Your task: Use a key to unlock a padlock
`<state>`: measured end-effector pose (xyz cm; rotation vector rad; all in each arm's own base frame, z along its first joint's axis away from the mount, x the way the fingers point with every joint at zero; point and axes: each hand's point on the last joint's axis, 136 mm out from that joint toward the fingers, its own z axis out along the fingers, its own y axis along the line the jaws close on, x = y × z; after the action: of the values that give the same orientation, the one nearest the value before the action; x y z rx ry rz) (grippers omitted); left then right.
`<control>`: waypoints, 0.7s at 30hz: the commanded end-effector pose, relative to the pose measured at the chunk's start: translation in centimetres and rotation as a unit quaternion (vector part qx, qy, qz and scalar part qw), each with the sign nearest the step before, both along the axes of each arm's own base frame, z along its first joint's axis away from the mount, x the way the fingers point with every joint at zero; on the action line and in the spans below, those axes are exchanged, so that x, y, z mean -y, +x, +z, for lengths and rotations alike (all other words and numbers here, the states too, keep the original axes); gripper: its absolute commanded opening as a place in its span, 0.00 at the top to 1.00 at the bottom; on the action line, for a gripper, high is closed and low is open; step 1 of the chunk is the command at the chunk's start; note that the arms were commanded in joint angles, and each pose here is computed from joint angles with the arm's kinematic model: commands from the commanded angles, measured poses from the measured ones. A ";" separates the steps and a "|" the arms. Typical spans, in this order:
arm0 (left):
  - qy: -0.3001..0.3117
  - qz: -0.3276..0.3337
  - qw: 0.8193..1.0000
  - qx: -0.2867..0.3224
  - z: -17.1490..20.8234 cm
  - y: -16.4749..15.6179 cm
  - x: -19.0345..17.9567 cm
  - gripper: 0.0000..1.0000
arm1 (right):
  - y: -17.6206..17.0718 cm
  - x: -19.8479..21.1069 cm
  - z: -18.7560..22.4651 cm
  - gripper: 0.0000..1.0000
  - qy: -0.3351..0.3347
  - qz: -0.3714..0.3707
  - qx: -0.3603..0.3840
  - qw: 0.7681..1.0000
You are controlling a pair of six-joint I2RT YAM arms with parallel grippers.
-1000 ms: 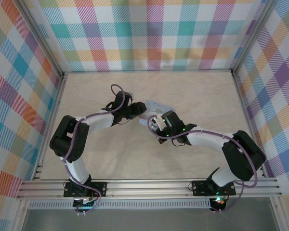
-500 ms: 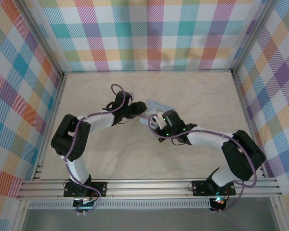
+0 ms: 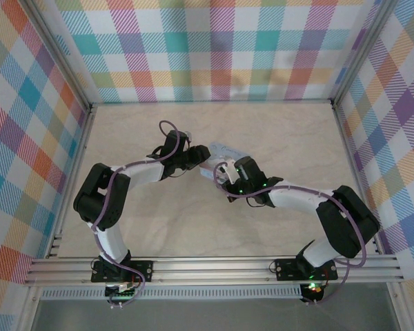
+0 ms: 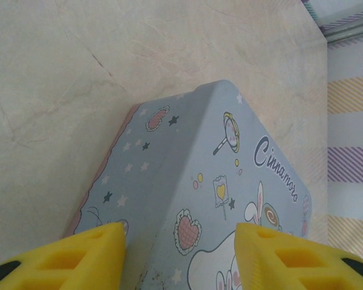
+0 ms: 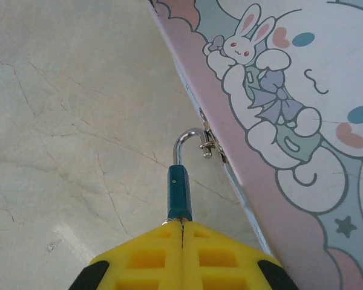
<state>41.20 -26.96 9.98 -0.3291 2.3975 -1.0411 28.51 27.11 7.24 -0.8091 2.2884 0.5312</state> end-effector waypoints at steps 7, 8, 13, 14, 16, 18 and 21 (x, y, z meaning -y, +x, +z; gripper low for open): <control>-0.030 -0.014 0.999 -0.003 0.9 0.2 0.9 0.50 | 1.3 -0.7 1.2 1.00 0.024 -0.008 0.022 0.999; -0.030 -0.014 0.999 -0.002 0.9 0.2 0.9 0.50 | 1.3 -0.6 1.2 1.00 0.024 -0.010 0.022 0.999; -0.030 -0.014 0.999 -0.002 0.9 0.2 0.9 0.50 | 1.3 -0.6 1.4 1.00 0.027 -0.010 0.023 0.999; -0.031 -0.013 0.999 -0.003 0.9 0.2 0.9 0.50 | 1.3 -0.8 1.5 1.00 0.029 -0.008 0.024 0.999; -0.031 -0.013 0.999 -0.003 0.9 0.2 0.9 0.50 | 1.4 -0.8 1.4 1.00 0.028 -0.008 0.022 0.999; -0.033 -0.014 0.999 -0.003 0.9 0.1 1.0 0.50 | 1.4 -1.0 1.5 1.00 0.033 -0.005 0.021 0.999; -0.035 -0.013 0.999 -0.004 0.9 0.2 1.0 0.50 | 1.6 -1.5 1.7 1.00 0.039 -0.001 0.020 0.999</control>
<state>41.14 -27.21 9.98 -0.3463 2.4009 -1.0677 28.76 27.09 7.12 -0.7993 2.2886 0.5328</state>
